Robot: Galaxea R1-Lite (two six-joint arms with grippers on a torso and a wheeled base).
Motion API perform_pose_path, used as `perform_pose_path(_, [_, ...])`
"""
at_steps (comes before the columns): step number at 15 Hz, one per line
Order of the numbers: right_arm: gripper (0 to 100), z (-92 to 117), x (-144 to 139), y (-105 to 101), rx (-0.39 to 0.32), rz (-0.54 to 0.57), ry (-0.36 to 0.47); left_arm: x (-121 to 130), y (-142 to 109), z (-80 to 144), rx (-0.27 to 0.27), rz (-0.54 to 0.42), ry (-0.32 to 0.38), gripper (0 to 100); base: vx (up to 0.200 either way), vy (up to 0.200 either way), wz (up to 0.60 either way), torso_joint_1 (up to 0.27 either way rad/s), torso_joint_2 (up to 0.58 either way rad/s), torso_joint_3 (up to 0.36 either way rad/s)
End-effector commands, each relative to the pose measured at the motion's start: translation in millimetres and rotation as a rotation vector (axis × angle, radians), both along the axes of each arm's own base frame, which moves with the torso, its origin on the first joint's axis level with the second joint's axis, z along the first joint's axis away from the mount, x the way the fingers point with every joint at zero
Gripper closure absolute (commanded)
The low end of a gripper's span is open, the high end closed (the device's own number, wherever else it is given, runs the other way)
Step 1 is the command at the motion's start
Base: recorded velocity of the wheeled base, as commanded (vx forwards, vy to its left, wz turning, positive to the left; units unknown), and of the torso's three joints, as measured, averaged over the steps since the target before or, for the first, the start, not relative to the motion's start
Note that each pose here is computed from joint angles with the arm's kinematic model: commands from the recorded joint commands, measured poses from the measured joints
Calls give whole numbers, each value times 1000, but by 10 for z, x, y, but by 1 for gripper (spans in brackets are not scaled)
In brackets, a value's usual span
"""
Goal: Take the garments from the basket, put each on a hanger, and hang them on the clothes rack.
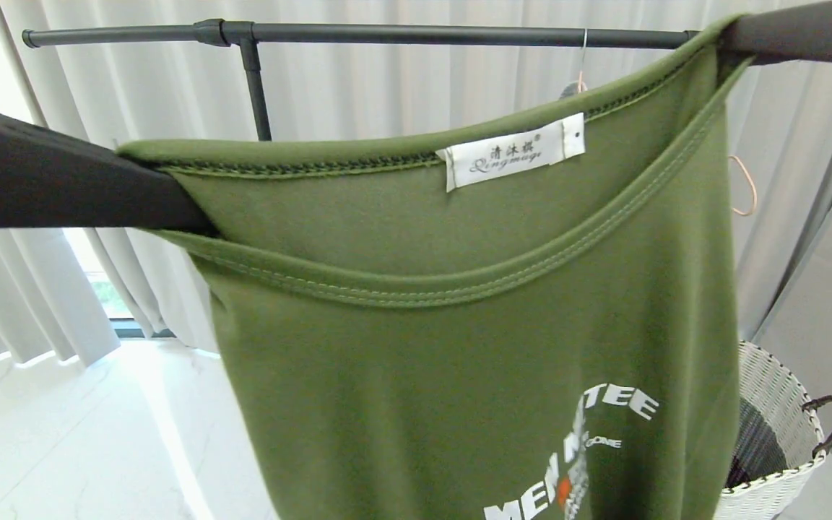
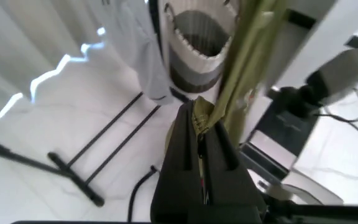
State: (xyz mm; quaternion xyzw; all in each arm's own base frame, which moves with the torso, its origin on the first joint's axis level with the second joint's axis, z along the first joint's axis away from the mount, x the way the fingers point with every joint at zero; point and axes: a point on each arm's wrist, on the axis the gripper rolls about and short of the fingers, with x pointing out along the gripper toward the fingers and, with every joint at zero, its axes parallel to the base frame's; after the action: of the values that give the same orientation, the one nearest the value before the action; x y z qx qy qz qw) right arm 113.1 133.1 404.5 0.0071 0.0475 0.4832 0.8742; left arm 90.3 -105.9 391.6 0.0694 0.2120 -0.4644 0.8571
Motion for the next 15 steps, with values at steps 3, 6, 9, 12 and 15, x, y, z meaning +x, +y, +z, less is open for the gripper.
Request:
perform_pose_path(3, [100, -143, 289, 315, -26, -2, 23, -222, 103, 66, -64, -145, -5, 100, 0, 0, 0, 0, 0, 0])
perform_pose_path(6, [100, -155, 295, 322, -29, -2, 26, -236, 106, 66, -67, -151, -2, 100, 0, 0, 0, 0, 0, 0])
perform_pose_path(9, [100, -140, 320, 250, -26, -34, 22, -235, 108, 69, -67, -148, -3, 100, 0, 0, 0, 0, 0, 0])
perform_pose_path(12, [100, -53, 255, 10, -14, -97, 3, -127, 47, 61, -50, -110, -2, 100, 0, 0, 0, 0, 0, 0])
perform_pose_path(15, [100, 60, 6, -284, -40, -128, 12, 217, -153, 94, 8, 14, -51, 100, 0, 0, 0, 0, 0, 0])
